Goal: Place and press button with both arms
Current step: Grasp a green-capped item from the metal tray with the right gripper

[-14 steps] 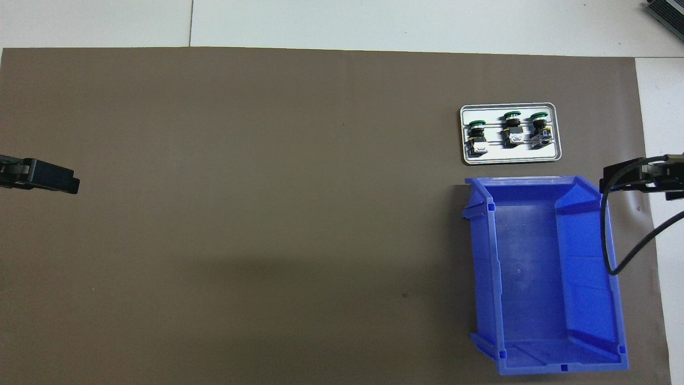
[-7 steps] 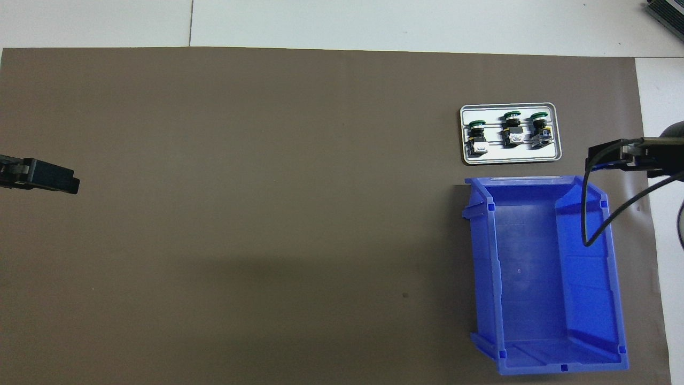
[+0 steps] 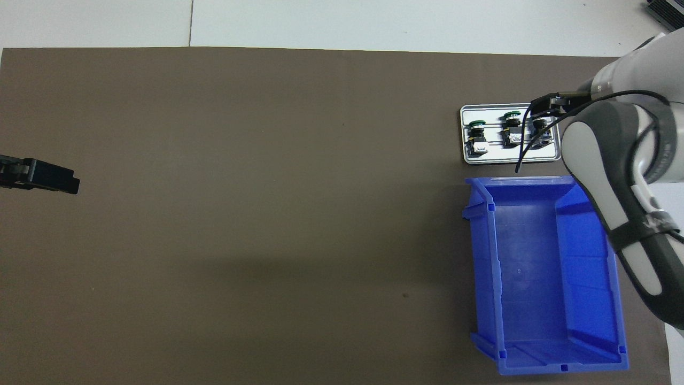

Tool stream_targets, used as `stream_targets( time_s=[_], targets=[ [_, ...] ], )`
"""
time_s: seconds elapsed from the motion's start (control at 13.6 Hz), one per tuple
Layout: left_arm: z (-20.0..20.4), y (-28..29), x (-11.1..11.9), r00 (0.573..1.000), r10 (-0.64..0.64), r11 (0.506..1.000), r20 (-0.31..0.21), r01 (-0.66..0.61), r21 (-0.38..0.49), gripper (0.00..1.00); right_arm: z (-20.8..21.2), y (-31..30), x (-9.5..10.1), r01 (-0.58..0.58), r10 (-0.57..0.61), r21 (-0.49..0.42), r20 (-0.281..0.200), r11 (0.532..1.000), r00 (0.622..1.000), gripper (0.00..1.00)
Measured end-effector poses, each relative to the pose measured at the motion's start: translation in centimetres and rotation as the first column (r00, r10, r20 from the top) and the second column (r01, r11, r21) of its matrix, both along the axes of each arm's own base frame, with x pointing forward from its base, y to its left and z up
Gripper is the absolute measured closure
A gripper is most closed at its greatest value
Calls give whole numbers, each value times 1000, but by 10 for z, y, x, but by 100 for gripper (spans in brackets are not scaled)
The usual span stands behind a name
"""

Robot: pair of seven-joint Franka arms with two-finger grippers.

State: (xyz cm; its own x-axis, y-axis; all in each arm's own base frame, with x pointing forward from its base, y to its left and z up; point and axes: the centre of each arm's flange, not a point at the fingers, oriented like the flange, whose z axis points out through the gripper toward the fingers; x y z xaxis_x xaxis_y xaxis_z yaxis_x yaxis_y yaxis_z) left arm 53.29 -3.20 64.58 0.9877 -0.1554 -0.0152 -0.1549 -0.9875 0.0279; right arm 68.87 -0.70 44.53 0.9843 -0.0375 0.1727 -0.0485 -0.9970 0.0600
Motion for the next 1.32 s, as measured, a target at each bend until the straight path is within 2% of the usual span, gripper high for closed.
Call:
stream_targets(
  time_s=[0.15, 0.29, 0.59, 0.95, 1.1, 1.17, 1.25, 1.32],
  targets=[
    [0, 0, 0, 1000, 0, 1000, 0, 0, 0, 0, -40, 4, 15, -47, 47, -10, -1, 999, 999, 0],
    [0, 0, 0, 1000, 0, 1000, 0, 0, 0, 0, -63, 4, 20, -87, 86, -9, -18, 996, 996, 0],
    [0, 0, 0, 1000, 0, 1000, 0, 0, 0, 0, -109, 5, 28, -132, 132, 5, 14, 991, 991, 0],
    [0, 0, 0, 1000, 0, 1000, 0, 0, 0, 0, -146, -1, 20, -160, 160, 29, -1, 987, 987, 1],
    [0, 0, 0, 1000, 0, 1000, 0, 0, 0, 0, -153, -6, 16, -162, 163, 48, -7, 986, 987, 10],
    [0, 0, 0, 1000, 0, 1000, 0, 0, 0, 0, -154, -8, 15, -162, 163, 52, -9, 985, 987, 10],
    [0, 0, 0, 1000, 0, 1000, 0, 0, 0, 0, -155, -9, 15, -161, 162, 53, -11, 986, 987, 16],
    [0, 0, 0, 1000, 0, 1000, 0, 0, 0, 0, -156, -9, 14, -160, 161, 53, -12, 986, 987, 16]
  ],
)
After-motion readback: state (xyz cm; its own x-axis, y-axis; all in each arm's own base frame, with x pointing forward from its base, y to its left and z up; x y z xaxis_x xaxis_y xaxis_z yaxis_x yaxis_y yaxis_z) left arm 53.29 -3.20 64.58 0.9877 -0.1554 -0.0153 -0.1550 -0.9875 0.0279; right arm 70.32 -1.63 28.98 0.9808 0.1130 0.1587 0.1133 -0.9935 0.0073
